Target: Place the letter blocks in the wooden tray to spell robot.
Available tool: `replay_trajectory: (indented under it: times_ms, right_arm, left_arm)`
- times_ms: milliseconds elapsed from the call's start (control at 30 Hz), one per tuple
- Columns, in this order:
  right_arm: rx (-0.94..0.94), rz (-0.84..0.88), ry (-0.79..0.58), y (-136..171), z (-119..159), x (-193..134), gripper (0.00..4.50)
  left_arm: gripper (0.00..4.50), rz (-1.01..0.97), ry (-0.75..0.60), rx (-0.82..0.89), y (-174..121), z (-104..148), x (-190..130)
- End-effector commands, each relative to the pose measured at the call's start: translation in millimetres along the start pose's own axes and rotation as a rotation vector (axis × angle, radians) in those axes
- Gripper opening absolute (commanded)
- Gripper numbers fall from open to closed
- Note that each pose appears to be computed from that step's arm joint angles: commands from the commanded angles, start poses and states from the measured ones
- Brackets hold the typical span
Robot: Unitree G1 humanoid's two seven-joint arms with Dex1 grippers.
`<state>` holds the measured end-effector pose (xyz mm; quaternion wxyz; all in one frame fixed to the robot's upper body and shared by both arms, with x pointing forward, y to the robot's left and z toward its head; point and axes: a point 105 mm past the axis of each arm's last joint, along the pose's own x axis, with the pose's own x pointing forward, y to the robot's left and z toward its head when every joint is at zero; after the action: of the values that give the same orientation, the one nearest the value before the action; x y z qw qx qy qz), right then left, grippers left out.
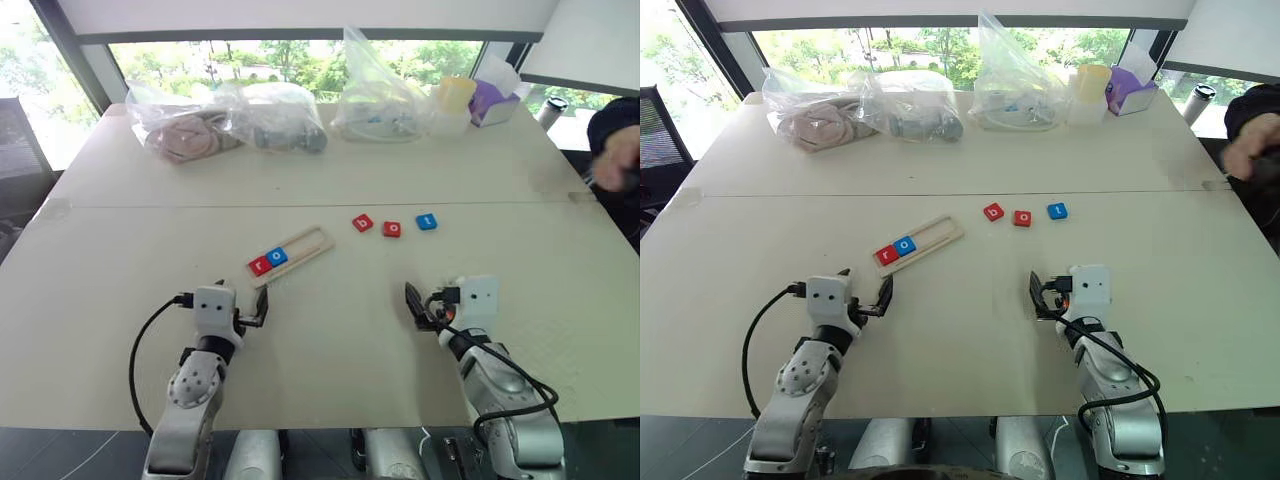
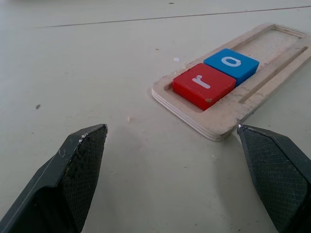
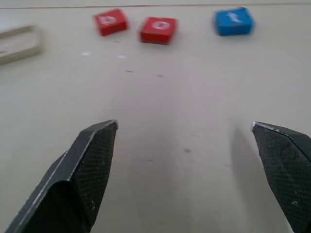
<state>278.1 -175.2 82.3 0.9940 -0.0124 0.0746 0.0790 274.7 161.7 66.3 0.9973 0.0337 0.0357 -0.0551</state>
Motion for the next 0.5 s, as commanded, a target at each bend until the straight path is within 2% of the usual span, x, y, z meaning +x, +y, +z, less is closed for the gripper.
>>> replay_trajectory:
  times_ms: [33,500]
  right_arm:
    - [-0.02,0.054,-0.083,6.6,19.3,1.2,4.46]
    - [-0.035,0.097,-0.074,12.1,13.5,5.5,4.46]
  left_arm:
    - [4.5,-0.003,-0.064,0.004,1.5,13.2,0.7]
    - [4.5,-0.02,-0.099,0.035,7.8,17.3,-3.7]
